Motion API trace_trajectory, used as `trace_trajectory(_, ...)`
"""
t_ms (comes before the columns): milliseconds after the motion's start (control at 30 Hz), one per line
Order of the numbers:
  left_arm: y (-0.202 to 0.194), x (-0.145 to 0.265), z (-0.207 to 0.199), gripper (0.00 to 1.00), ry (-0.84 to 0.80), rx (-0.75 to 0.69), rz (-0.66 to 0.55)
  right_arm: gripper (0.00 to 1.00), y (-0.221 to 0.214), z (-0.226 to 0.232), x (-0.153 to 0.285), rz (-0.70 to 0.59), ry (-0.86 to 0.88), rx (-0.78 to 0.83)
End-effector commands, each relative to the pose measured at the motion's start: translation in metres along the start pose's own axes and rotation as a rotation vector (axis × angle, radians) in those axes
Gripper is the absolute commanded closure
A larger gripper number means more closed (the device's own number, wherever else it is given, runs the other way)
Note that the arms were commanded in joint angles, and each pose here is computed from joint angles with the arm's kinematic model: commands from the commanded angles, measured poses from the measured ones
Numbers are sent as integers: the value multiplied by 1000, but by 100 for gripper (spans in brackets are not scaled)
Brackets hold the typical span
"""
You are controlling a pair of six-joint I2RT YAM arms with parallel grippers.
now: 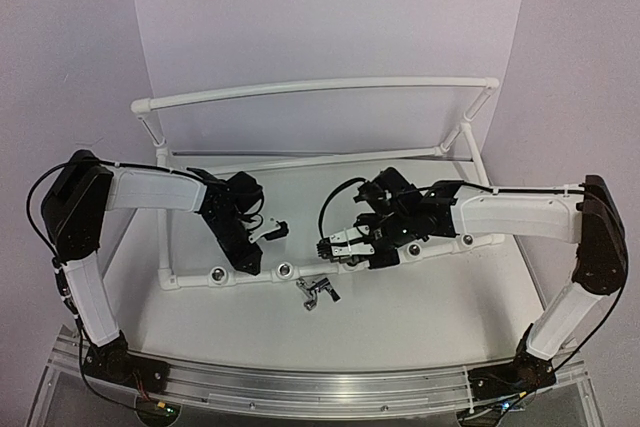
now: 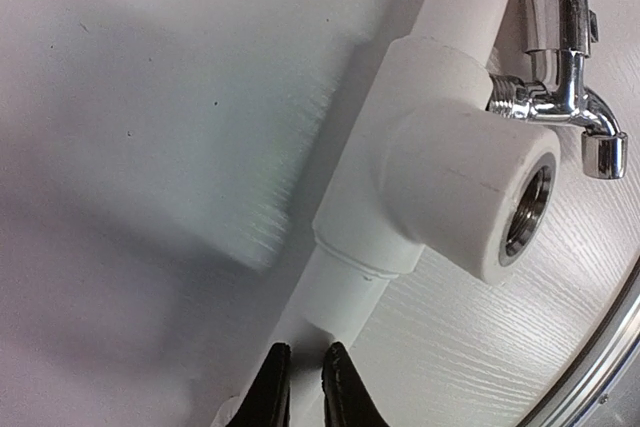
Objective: Install the water faucets
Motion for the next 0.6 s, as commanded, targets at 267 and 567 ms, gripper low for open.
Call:
trace_trajectory(267,-4,-18,0,81,-21,49,85,100,2,-2,2,-12,-52,9)
trace_trajectory(567,-3,-13,-12,52,-31,-14,45,100,0,1,0,-4,-39,-5)
Point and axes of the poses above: each gripper's point midway between its finger pads, its own x axis back along the fingers, its own z axis along the line the jaws close on, y = z × x, the point moved 7 cm from there along x, back along the fingers, and after that the axes turned 1 degree about -x, right-handed, at the moved point
